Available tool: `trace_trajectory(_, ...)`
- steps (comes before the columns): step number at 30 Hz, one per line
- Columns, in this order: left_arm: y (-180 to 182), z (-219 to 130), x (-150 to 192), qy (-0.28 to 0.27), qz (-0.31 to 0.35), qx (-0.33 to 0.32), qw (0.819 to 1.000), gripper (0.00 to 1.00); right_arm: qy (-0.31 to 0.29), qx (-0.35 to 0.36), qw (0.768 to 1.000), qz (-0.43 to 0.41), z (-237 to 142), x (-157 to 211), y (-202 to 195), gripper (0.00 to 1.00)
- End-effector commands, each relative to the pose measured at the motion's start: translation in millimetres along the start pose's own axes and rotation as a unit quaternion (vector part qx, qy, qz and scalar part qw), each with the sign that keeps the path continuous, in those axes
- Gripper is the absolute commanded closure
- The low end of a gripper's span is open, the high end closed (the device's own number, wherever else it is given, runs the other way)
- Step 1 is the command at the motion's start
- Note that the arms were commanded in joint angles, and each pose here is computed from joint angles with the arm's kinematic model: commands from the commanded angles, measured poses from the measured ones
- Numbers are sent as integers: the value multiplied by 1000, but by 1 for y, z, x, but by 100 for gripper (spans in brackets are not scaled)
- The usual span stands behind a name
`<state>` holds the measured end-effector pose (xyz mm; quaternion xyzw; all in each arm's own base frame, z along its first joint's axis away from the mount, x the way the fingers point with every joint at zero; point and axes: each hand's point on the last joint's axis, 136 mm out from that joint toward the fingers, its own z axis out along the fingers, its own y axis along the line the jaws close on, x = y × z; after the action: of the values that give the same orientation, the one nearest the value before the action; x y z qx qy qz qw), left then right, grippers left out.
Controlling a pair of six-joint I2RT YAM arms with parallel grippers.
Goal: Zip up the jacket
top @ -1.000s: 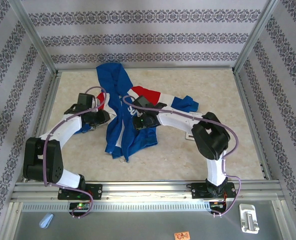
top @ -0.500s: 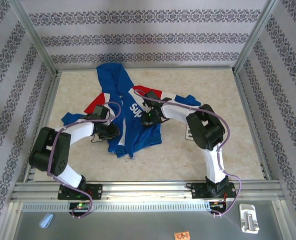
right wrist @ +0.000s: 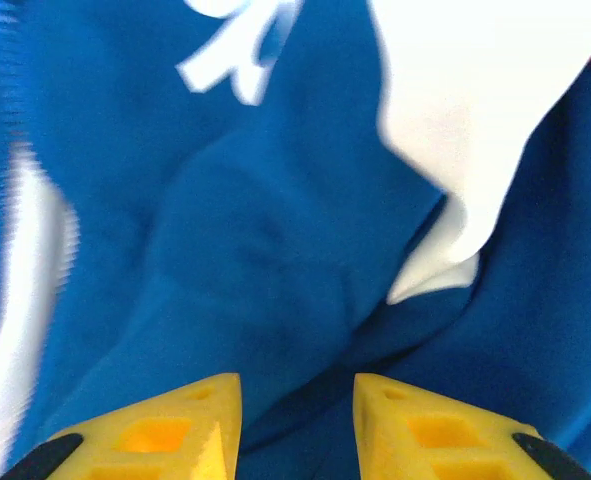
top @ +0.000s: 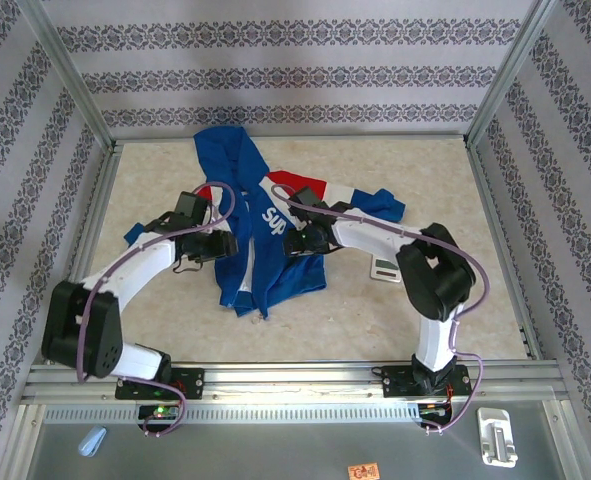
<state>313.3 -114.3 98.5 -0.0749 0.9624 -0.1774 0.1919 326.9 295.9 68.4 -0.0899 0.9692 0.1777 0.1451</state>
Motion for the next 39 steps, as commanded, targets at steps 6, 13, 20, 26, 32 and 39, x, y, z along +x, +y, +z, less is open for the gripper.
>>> trace_trajectory(6, 13, -19, 90, 94, -50, 25, 994, 47, -13, -24, 1000, -12, -26, 18, 40, 64)
trace_trajectory(13, -3, -8, 120, 101, -74, 90, 988, 49, 39, -60, 997, -43, -5, 58, 82, 68)
trace_trajectory(20, 7, 1, 133, 113, -79, 81, 987, 64, 78, -61, 994, -45, 23, 89, 99, 76)
trace_trajectory(26, 10, 6, 133, 97, -87, 84, 988, 70, 91, -35, 995, -32, 38, 101, 84, 84)
trace_trajectory(32, 15, 11, 118, 61, -102, 66, 991, 39, 92, -34, 995, -16, 43, 96, 76, 87)
trace_trajectory(39, 4, 16, 111, 69, -92, 89, 989, 68, 91, -26, 995, -10, 44, 96, 68, 88)
